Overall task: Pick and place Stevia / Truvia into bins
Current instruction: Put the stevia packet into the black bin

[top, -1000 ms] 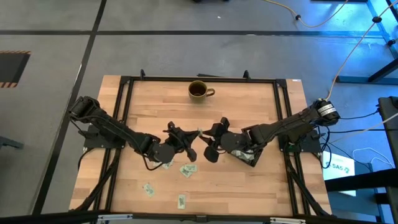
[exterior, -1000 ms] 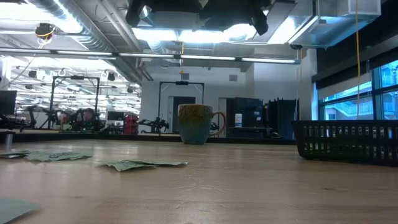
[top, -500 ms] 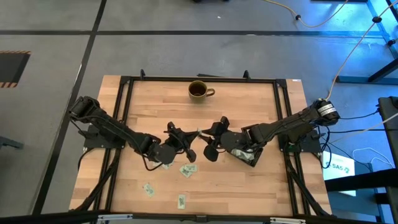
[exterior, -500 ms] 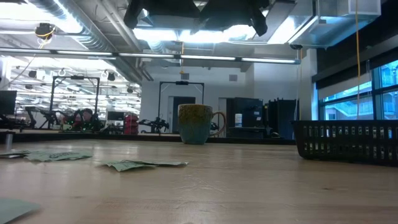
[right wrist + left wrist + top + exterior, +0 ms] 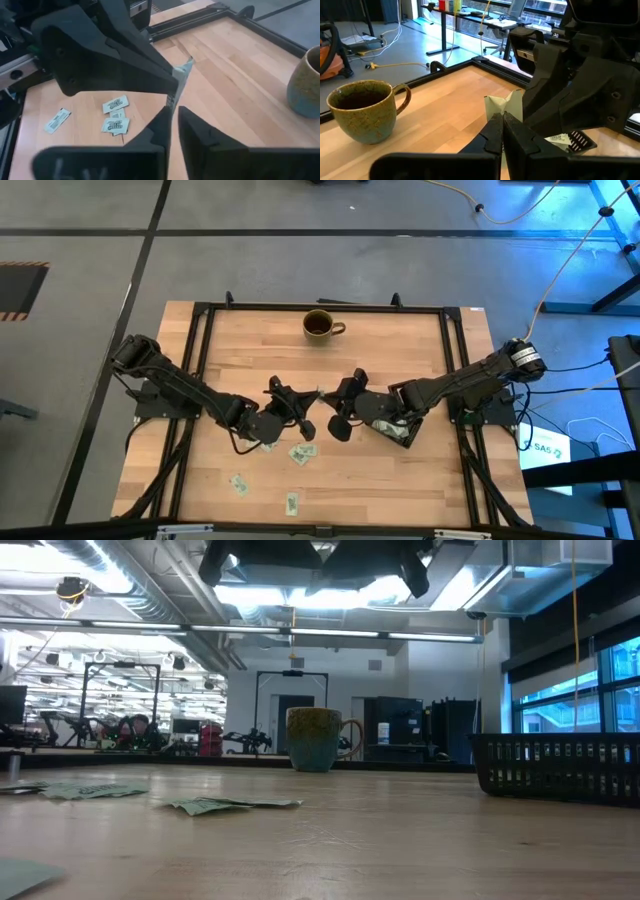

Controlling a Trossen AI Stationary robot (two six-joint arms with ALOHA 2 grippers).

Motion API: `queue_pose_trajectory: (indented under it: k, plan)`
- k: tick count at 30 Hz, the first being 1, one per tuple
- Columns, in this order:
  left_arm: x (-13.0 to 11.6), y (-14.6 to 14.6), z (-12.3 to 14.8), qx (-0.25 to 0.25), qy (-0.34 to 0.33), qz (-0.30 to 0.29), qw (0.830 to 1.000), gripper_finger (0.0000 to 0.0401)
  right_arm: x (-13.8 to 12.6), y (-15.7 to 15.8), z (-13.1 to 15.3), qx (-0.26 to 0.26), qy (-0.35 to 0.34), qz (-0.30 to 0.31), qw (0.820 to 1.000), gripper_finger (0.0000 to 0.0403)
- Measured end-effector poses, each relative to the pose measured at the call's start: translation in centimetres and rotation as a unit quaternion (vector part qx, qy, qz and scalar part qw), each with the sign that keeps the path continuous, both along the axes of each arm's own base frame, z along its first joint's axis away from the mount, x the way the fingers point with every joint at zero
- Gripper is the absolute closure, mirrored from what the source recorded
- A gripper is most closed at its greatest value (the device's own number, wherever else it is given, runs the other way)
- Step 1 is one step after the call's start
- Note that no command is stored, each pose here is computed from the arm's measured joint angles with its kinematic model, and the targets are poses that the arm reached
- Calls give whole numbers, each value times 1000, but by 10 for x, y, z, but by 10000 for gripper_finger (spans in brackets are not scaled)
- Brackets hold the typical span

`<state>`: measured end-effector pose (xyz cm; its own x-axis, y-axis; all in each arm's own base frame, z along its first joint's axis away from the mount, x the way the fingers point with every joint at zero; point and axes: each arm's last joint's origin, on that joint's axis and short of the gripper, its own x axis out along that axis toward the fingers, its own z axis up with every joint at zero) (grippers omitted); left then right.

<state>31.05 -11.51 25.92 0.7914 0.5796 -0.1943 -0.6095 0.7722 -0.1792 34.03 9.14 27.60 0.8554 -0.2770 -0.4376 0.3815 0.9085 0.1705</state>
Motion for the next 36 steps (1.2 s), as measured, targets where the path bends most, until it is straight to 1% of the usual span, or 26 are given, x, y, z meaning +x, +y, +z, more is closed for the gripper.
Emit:
queue_pose_trajectory:
  k: [4,11,14,18,22,25,27,29,31,34,36]
  plan:
    - [0,0,0,0,0,0,1000,396,0,0,0,-7,3,4,1000,396]
    - [0,0,0,0,0,-1,1000,395,0,0,0,-13,5,7,1000,400]
    - [0,0,0,2,2,2,1000,388,0,0,0,-12,5,7,1000,400]
    - [0,0,-1,2,6,-3,1000,361,0,0,-1,-10,9,10,1000,401]
    - [0,0,-1,1,6,-3,1000,329,-3,0,0,-7,39,11,999,401]
    - [0,0,-1,1,7,-6,1000,312,-8,-2,2,-14,70,11,997,402]
    - [0,-1,-3,-2,20,-23,1000,305,-13,-3,6,-6,91,15,996,402]
    - [-3,-1,-5,-14,42,-47,998,303,-24,-6,10,20,128,32,991,402]
    - [-8,0,-7,-48,64,-77,994,302,-36,-11,12,60,174,53,981,402]
    - [-15,0,-12,-101,110,-118,982,302,-59,-20,12,114,264,71,955,403]
    - [-20,0,-16,-136,143,-145,970,302,-70,-24,10,150,305,87,936,403]
